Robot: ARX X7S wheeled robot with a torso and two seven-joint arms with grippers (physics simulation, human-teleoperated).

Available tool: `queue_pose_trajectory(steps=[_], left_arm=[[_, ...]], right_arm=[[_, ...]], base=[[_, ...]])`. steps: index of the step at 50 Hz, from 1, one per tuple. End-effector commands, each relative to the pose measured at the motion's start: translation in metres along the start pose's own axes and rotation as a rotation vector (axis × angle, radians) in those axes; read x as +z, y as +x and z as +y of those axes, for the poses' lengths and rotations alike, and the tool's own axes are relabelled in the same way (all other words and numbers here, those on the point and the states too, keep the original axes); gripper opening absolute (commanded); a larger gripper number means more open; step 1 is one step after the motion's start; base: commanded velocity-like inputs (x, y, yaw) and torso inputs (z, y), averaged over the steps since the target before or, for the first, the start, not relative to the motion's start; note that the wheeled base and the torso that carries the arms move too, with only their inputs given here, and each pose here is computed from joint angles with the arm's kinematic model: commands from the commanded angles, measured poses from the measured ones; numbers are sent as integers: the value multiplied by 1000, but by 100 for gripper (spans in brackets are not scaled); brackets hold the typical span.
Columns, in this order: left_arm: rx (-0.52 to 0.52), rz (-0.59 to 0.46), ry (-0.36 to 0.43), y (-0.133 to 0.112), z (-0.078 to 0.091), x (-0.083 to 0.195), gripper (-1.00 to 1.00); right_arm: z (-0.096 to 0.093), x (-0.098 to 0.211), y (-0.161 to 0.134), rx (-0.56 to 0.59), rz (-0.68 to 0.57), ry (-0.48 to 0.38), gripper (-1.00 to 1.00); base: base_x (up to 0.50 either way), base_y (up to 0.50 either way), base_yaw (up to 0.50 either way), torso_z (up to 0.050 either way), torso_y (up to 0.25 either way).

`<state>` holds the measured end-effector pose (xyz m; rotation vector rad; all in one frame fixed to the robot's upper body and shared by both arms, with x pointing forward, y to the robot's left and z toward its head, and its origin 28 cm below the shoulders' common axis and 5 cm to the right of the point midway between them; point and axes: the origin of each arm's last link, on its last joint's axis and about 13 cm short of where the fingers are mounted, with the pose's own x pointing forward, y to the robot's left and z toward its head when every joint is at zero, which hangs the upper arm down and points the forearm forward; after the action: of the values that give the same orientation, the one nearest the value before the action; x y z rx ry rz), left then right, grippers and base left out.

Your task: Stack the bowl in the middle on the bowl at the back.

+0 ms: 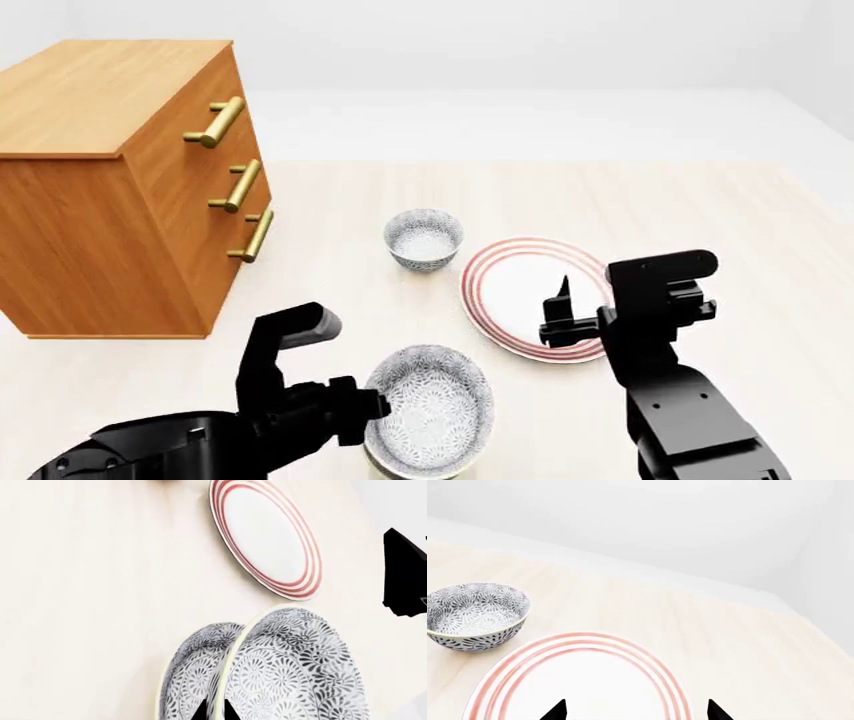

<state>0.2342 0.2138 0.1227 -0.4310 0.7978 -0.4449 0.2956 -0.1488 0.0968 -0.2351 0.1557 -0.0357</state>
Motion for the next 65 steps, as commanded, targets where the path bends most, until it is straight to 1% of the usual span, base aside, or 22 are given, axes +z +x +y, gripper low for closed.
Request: queue_pose_trajectory(steps=[1,27,28,47,52,60,65], left_arm=[[-4,2,-25,5,2,3,-100],[-26,40,-31,11,4,1,-100],[-27,40,-30,11,4,1,100],[-36,30,-13,8,3,2,100],[-41,3,-8,2,1,7,100],[-56,-102,46,-12,-7,21,100],[-85,-191,139,-19,-13,31,100]], right_arm=[[0,-1,0,-1,2,2,100],[0,-5,2,-1,10,2,100],[0,-5,2,-1,10,2,100],[0,-5,1,-1,13,0,100],[0,-5,1,-1,14,-1,100],[-1,-4,-1,0,10,0,100],[-1,3,-5,-7,-6,-1,100]], base=[[0,0,0,0,0],[0,0,0,0,0],[0,0,0,0,10],[0,0,0,0,0],[0,0,0,0,0],[0,0,0,0,0],[0,0,0,0,0]])
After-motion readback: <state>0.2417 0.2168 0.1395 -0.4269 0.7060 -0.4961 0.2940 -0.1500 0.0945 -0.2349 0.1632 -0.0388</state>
